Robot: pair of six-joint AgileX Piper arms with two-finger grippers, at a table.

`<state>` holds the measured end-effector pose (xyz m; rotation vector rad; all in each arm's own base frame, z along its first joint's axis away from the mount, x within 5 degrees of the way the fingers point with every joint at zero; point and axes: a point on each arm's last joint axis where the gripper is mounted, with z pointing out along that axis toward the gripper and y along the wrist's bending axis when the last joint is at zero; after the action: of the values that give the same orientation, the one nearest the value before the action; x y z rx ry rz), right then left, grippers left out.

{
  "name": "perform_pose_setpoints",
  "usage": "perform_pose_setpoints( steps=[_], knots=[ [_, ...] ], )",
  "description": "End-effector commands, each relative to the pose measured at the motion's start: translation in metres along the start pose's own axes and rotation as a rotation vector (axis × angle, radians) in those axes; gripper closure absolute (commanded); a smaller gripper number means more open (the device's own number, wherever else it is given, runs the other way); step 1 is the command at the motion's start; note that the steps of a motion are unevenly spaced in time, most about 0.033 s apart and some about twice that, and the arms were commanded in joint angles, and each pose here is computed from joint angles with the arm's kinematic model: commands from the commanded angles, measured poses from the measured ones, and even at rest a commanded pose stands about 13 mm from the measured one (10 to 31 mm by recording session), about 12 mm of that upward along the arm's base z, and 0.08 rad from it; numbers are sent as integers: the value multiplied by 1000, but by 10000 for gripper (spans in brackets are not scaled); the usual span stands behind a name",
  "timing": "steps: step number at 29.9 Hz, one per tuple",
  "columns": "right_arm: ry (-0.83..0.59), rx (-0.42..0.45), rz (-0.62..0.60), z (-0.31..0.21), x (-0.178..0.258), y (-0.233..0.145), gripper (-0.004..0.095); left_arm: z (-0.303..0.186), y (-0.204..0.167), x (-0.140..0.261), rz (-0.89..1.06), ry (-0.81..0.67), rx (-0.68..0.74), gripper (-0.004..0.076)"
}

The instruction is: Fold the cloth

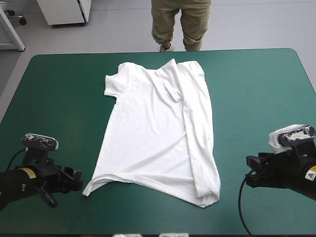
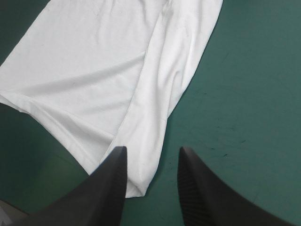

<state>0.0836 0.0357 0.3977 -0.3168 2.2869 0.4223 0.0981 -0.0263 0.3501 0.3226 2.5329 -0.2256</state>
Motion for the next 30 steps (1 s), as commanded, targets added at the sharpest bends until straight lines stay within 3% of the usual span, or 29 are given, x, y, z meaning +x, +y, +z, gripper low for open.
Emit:
perform_pose_setpoints(
  steps=[1,7,19,27,30],
  knots=[
    [-83,2,-21,-7,-10,3,603,17,-2,0,15,106,62,283],
    [-110,12,-27,-7,-13,2,603,68,6,6,10,266,87,283],
    [-131,20,-26,-6,-15,0,606,125,19,-2,12,337,81,292],
    [-86,19,-10,6,-18,-5,606,158,24,-2,-17,467,102,433],
    [-69,40,-15,8,-19,-9,608,162,24,-1,-26,488,111,540]
  ],
)
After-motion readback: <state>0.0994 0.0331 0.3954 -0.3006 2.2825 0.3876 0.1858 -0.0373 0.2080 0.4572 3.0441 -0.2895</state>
